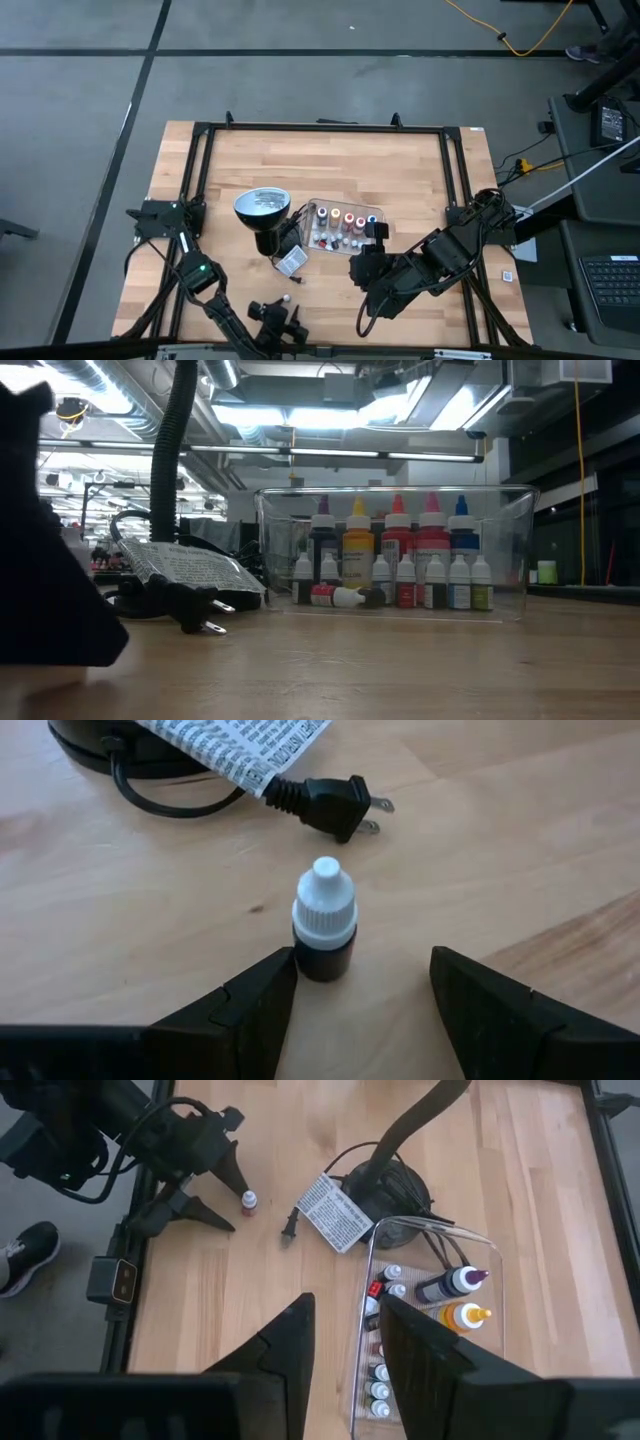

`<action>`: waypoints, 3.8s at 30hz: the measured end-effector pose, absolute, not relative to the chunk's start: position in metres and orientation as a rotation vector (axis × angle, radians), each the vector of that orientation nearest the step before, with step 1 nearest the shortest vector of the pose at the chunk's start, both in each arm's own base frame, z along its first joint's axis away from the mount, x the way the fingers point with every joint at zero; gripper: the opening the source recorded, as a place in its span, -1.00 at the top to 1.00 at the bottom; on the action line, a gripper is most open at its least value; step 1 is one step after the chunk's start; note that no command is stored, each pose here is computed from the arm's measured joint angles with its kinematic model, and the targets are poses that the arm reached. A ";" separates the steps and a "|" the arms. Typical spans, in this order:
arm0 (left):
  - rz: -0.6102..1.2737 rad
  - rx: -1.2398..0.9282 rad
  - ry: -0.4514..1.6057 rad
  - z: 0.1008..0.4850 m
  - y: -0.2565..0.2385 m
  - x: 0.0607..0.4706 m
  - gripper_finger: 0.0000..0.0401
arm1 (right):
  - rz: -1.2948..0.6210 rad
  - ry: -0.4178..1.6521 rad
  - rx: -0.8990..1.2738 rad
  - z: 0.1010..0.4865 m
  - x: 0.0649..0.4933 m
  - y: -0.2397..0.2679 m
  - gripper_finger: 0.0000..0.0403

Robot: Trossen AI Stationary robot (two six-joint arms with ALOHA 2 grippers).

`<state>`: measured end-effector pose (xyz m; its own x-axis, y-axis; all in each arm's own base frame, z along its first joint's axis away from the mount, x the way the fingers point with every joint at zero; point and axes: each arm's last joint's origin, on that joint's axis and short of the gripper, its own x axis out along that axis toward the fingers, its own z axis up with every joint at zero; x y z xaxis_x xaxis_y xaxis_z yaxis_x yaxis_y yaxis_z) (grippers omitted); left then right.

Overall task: Pick & Place food coloring
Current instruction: Put the small red food coloring bottle into the transparent bin

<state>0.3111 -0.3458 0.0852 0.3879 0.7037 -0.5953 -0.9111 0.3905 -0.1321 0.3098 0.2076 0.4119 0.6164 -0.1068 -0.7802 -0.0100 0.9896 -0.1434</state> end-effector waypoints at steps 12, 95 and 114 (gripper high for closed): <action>1.085 -0.444 0.477 0.077 -0.340 0.309 -0.14 | -0.057 0.901 -0.126 0.412 0.310 0.208 0.42; -0.039 -0.699 0.817 0.475 -0.181 0.247 0.68 | 0.434 0.381 0.363 0.508 0.342 0.107 -0.32; -0.203 -0.772 0.742 0.528 -0.031 0.184 0.68 | 0.219 0.161 0.366 0.524 0.361 0.023 -0.31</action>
